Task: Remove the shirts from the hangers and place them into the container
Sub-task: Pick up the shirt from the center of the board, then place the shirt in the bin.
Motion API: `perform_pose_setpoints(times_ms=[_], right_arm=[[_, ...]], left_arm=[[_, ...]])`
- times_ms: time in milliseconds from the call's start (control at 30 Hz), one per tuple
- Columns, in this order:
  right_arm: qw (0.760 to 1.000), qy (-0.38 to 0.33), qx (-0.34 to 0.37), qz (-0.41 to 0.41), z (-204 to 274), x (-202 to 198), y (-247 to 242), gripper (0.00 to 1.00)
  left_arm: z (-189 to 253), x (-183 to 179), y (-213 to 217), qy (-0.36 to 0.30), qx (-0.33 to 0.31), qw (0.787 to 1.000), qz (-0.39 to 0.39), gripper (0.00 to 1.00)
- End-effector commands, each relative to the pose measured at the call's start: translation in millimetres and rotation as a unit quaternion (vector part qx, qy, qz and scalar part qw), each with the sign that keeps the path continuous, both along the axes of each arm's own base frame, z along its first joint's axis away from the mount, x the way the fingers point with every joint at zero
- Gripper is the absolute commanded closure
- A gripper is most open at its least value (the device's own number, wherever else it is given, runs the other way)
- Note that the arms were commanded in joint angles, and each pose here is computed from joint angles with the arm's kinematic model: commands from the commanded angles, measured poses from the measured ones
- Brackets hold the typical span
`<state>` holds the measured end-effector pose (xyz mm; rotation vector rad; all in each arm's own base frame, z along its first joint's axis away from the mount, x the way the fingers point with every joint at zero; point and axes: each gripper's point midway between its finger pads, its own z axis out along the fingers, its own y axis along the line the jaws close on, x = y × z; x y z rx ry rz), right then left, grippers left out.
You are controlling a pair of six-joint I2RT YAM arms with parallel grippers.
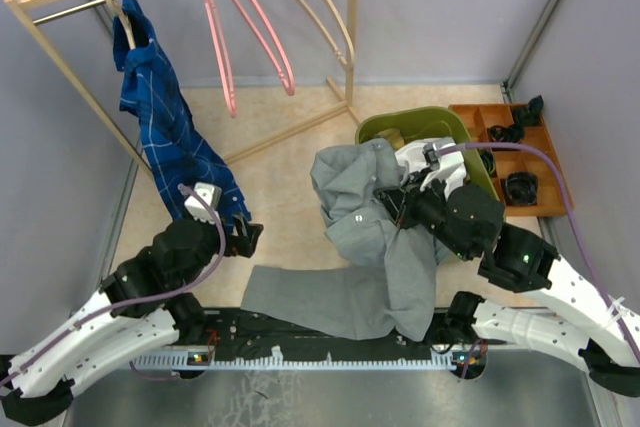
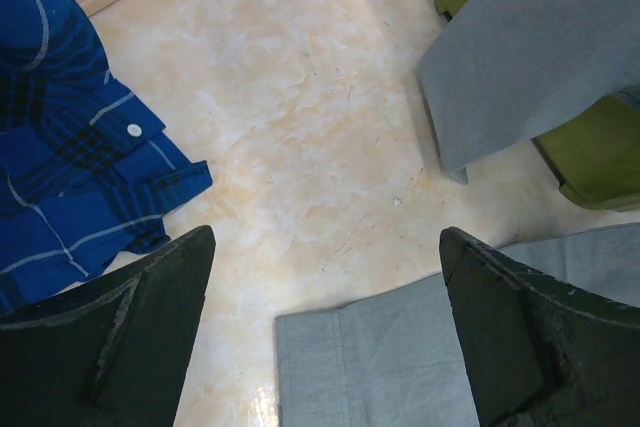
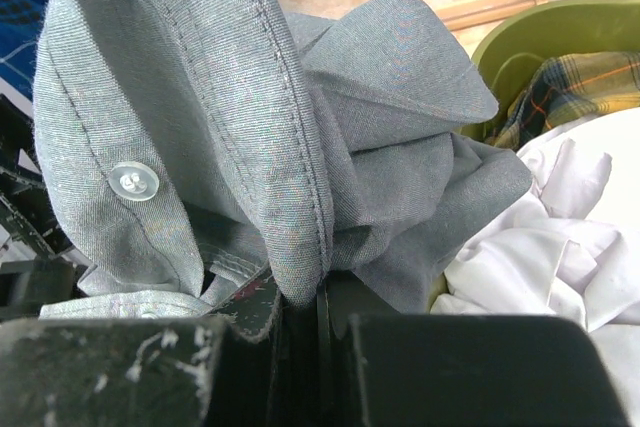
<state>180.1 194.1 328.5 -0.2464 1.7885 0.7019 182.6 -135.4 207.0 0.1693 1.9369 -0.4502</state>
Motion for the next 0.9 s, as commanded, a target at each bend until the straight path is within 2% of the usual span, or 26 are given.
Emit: perform_pose_setpoints(times_ms=[0,300,567,700,767,867], right_arm=[[0.998,-0.029,0.060,0.020,47,-8,1,1.00],[0.998,-0.028,0.056,0.030,49,-10,5,1.00],[0.997,-0.048,0.047,0.023,69,-6,3,1.00],[0.998,-0.054,0.036,0.002,70,0,-4,1.00],[0.998,-0.052,0.032,-0.001,66,1,-3,1.00],[0.999,-0.045,0.023,0.003,59,2,0,0.99]], left_arm=[[22,3,-3,-0.041,0.000,0.999,-0.020,0.01],[30,-3,3,-0.044,-0.012,0.999,-0.022,0.01],[0,2,12,0.002,-0.056,0.997,0.056,0.01],[-9,1,-14,0.022,-0.074,0.997,0.014,0.01],[-20,1,-25,0.025,-0.048,0.998,-0.017,0.01],[-32,-1,-38,0.064,-0.026,0.997,-0.038,0.01]])
